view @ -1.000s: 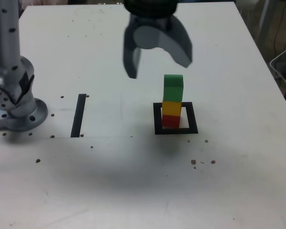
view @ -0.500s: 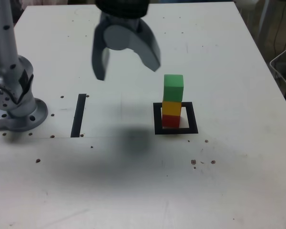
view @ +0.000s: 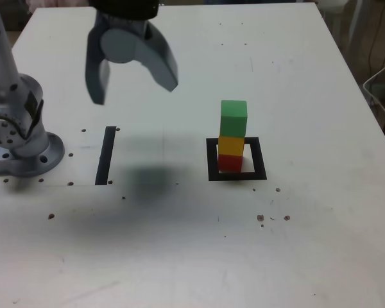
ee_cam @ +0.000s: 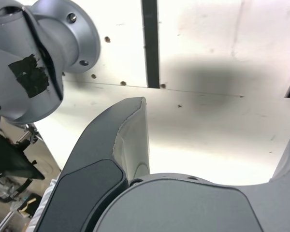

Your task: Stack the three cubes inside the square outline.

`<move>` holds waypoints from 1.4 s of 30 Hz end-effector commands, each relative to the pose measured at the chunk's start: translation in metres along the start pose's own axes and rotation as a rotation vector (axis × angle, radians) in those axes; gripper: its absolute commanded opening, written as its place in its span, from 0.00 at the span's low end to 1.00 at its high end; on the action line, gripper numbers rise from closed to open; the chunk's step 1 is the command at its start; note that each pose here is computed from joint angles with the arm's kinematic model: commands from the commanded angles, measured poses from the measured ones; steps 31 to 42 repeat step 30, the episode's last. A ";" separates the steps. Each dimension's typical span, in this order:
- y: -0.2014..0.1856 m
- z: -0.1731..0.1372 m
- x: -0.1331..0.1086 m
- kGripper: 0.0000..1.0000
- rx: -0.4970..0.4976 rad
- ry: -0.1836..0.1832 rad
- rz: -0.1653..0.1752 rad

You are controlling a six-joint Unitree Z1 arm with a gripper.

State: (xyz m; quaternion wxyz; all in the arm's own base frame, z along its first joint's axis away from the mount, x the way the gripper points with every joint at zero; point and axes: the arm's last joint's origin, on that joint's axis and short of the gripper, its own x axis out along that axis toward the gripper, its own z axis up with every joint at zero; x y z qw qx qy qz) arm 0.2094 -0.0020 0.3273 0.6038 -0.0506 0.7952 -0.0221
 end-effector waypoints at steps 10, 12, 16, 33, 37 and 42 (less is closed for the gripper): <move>0.005 0.007 0.046 1.00 0.001 -0.042 -0.004; 0.006 0.009 0.055 1.00 0.001 -0.048 -0.006; 0.007 0.011 0.062 1.00 0.001 -0.065 -0.008; 0.009 0.002 0.065 1.00 -0.016 -0.101 0.021; 0.009 0.002 0.065 1.00 -0.016 -0.101 0.021; 0.009 0.002 0.065 1.00 -0.016 -0.101 0.021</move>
